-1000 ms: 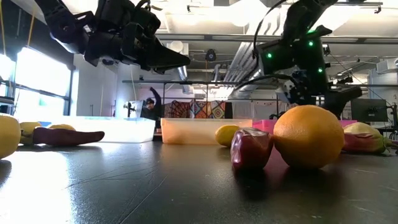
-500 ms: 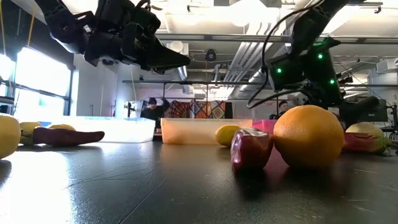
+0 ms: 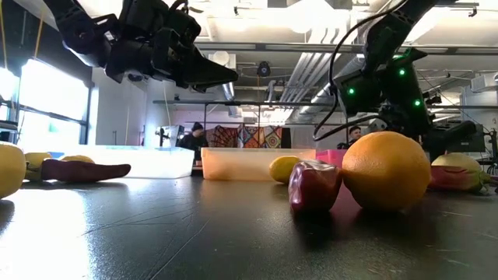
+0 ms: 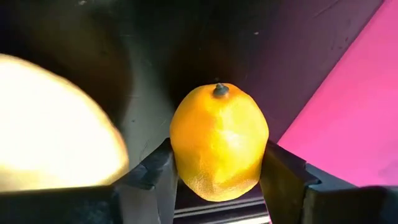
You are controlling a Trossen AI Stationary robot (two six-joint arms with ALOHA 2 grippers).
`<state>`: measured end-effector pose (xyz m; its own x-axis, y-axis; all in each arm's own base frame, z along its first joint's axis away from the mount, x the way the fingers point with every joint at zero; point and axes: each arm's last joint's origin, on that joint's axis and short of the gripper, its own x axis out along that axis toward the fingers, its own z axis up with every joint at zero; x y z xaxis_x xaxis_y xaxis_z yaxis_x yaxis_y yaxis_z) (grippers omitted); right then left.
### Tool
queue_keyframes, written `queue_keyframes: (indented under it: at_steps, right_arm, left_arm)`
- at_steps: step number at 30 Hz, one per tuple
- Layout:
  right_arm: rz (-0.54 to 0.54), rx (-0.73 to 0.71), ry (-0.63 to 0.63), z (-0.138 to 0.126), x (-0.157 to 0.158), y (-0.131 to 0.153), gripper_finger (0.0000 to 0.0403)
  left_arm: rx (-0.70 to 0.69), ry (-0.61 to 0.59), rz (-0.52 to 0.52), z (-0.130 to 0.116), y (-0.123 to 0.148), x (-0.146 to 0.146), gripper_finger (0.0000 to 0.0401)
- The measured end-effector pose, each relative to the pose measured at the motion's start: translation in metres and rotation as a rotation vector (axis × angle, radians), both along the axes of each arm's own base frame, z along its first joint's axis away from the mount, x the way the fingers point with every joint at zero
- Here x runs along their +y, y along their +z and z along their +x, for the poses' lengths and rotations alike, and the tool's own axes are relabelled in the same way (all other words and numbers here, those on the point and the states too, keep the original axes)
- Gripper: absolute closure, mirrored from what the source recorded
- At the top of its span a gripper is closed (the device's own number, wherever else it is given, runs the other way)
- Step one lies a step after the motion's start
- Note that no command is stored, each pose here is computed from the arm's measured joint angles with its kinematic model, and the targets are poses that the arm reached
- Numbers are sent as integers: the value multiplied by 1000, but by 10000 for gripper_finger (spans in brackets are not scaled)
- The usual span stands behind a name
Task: Sort produce into baskets
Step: Put the yellow lemon into the pink bin
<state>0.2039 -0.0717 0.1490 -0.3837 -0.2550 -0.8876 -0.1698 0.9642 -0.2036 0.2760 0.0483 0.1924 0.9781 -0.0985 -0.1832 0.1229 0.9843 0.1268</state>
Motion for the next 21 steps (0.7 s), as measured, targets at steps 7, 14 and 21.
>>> queue_keyframes:
  at_steps: [7, 14, 21]
  right_arm:
    - [8, -25, -7, 13, 8, 17, 245]
    - [49, -168, -25, 36, 12, 45, 245]
    - [42, -394, -62, 47, 6, 97, 245]
  left_arm:
    - [0, 0, 0, 0, 0, 0, 359]
    - [0, 0, 0, 0, 0, 0, 359]
    - [1, 0, 0, 0, 0, 0, 359]
